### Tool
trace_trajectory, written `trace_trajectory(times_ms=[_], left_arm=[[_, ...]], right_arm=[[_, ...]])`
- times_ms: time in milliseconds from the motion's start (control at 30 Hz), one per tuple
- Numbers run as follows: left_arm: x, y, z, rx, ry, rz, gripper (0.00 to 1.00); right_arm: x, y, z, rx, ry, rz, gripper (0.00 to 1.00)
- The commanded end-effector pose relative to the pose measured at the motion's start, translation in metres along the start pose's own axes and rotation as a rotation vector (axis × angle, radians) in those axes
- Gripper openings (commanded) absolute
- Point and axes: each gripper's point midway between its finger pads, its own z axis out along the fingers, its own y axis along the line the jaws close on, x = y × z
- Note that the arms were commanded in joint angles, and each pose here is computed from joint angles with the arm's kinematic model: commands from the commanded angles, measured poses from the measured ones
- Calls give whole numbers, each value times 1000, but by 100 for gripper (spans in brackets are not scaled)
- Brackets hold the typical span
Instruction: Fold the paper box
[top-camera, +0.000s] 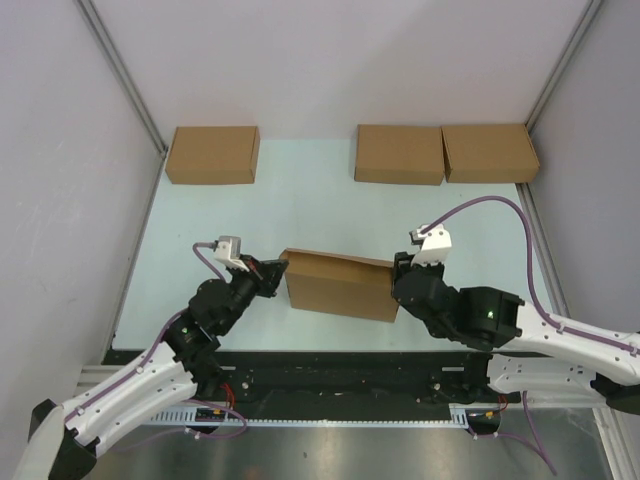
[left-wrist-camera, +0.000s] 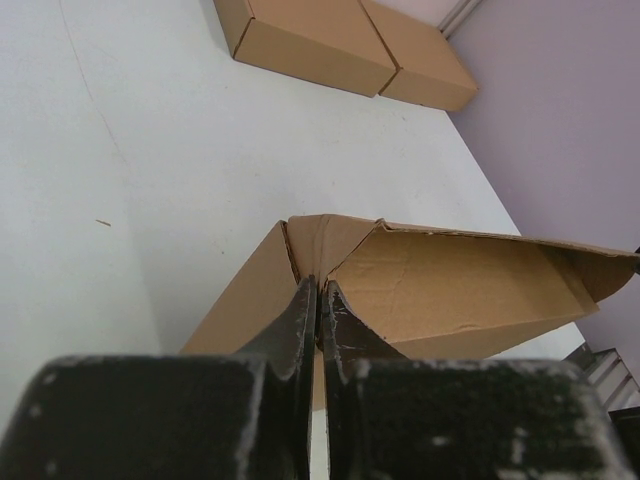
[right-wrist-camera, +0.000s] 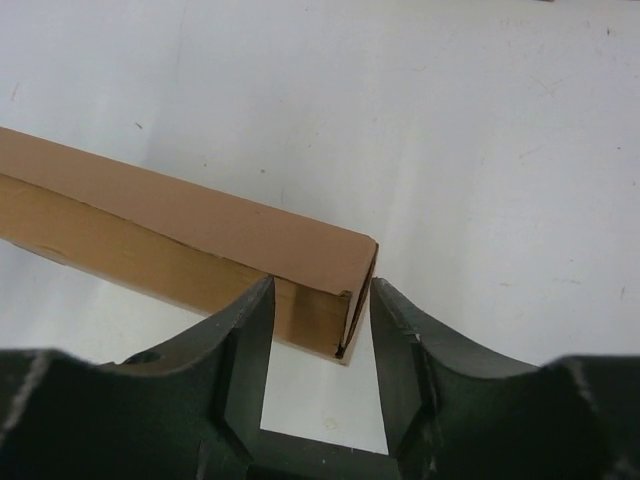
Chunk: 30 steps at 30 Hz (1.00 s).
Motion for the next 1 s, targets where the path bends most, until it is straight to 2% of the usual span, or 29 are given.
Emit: trace_trajectory(times_ms=[0,100,333,733,833,967], left_arm=[[24,20,-5,-66,85,50,5],[25,20,-5,-66,85,50,5],[26,18,-4,-60,88,40,5],[25,16,-4,-53,89,39,5],[25,16,-4,-53,87,37,5],[24,17,-5,-57,86,39,8]], right_arm=[[-7,-11,-7,37,-12,16,49],[-1,-17,-6,62,2,1,46],[-3,-17,-4,77,-11,-11,31],[0,-14,2,92,-21,-42,21],[4,-13,5,94,-16,-49,14],[9,-13,7,100,-9,-57,0]])
